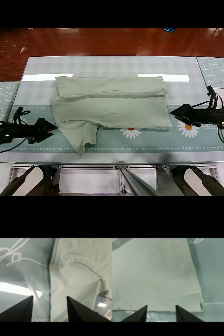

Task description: Fold the shirts.

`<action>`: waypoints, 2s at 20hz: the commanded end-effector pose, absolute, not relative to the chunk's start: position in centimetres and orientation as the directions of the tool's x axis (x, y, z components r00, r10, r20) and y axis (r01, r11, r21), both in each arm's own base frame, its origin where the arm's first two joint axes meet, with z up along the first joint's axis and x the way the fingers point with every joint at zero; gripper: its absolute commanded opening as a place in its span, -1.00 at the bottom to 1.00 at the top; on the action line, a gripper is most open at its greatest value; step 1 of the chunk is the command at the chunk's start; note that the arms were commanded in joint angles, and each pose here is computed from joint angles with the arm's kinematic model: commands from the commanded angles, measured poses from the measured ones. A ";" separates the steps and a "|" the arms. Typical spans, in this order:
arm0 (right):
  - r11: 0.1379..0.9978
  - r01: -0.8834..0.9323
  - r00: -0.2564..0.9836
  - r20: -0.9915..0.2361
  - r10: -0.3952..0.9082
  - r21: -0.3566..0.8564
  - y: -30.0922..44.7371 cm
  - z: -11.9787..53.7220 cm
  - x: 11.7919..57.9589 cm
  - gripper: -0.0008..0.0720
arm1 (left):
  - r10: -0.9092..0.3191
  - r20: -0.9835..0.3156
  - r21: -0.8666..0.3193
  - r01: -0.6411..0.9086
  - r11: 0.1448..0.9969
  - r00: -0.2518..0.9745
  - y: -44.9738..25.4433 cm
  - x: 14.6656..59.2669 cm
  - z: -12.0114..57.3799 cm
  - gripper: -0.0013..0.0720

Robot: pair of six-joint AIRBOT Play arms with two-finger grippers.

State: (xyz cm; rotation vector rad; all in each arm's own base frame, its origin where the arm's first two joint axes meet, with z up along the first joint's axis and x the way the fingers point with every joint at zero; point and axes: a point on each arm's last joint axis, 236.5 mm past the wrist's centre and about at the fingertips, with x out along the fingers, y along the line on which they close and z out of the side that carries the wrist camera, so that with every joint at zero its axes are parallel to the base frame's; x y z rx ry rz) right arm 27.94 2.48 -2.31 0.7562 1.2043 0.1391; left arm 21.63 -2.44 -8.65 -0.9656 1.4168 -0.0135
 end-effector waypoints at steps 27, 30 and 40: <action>0.618 0.545 0.245 -0.813 0.529 0.567 3.7 -10.4 26.7 0.14 | -0.567 -0.800 -0.596 -0.371 0.712 0.198 -8.5 25.5 -9.6 -0.89; 0.630 0.506 0.238 -0.797 0.555 0.590 5.0 -10.1 29.9 -0.08 | -0.573 -0.797 -0.599 -0.360 0.715 0.190 -8.7 25.3 -9.5 -0.89; 0.787 0.214 0.284 -0.808 0.516 0.578 4.0 -2.6 34.8 -0.93 | -0.600 -0.750 -0.659 -0.226 0.718 0.279 -5.3 30.6 -1.7 -0.89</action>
